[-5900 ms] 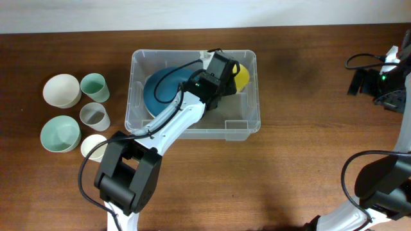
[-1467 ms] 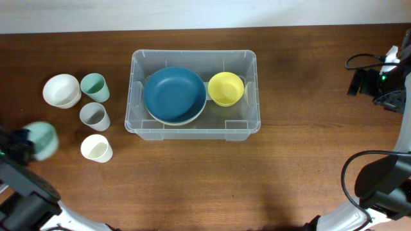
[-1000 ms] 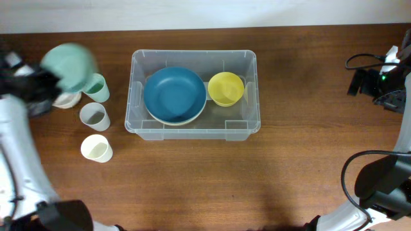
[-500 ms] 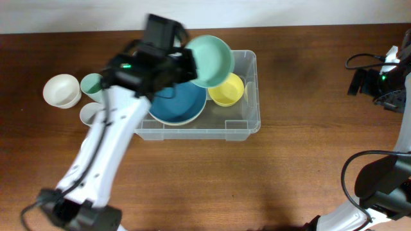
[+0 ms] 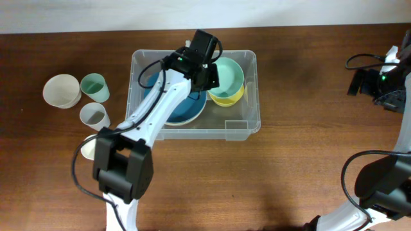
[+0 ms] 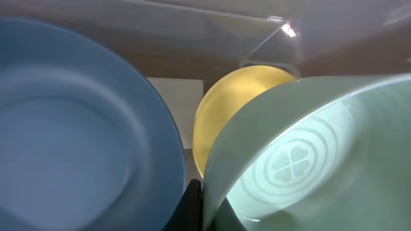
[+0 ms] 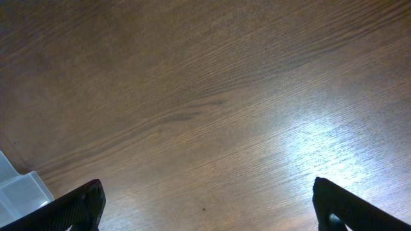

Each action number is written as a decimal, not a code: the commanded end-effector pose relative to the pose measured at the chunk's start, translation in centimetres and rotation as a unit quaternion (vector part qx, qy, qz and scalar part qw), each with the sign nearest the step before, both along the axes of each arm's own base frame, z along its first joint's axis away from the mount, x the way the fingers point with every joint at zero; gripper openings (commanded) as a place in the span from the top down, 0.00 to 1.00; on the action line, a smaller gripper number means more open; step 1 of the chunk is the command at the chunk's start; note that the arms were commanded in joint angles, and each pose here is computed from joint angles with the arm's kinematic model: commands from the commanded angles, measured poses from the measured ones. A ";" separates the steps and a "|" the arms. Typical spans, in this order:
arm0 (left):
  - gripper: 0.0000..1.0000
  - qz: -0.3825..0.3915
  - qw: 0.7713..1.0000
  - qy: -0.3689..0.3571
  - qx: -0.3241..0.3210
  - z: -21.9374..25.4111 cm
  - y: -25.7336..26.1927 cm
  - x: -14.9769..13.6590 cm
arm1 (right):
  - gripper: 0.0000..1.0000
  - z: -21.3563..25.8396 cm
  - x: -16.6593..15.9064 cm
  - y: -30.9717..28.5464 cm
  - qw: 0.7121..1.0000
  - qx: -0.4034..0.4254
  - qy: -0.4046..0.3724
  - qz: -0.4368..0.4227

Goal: Pack container
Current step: 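Lift the mint green bowl and carry it over the bin, then stack the mint green bowl onto the yellow bowl and release, then move the left gripper to the white bowl and grasp its rim, then lift the white bowl and carry it over the bin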

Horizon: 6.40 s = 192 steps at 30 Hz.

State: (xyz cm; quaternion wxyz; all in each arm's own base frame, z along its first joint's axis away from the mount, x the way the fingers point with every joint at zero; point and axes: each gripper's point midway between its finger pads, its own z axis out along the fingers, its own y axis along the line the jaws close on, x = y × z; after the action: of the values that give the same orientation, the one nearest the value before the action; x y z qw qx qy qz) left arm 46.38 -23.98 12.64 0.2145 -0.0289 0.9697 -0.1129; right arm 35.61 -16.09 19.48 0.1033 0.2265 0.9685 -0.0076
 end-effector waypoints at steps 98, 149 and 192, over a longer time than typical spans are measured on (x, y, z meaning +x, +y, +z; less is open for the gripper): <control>0.11 0.538 0.836 0.107 -0.013 -2.4 47.7 -4.0 | 0.01 -0.2 0.0 0.0 1.000 0.003 0.002 -0.005; 0.99 0.548 0.813 0.194 0.020 -11.6 49.1 -6.0 | 0.01 -0.2 0.0 0.0 1.000 0.003 0.002 -0.005; 0.99 0.067 0.994 -0.036 -0.074 13.9 19.8 6.0 | 0.01 -0.2 0.0 0.0 1.000 0.003 0.002 -0.005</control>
State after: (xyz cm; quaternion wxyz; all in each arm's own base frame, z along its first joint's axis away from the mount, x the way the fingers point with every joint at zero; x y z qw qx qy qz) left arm 52.93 0.79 27.00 0.2603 -0.1769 0.9262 -0.2077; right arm 35.62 -16.08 19.48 0.1033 0.2269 0.9684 -0.0074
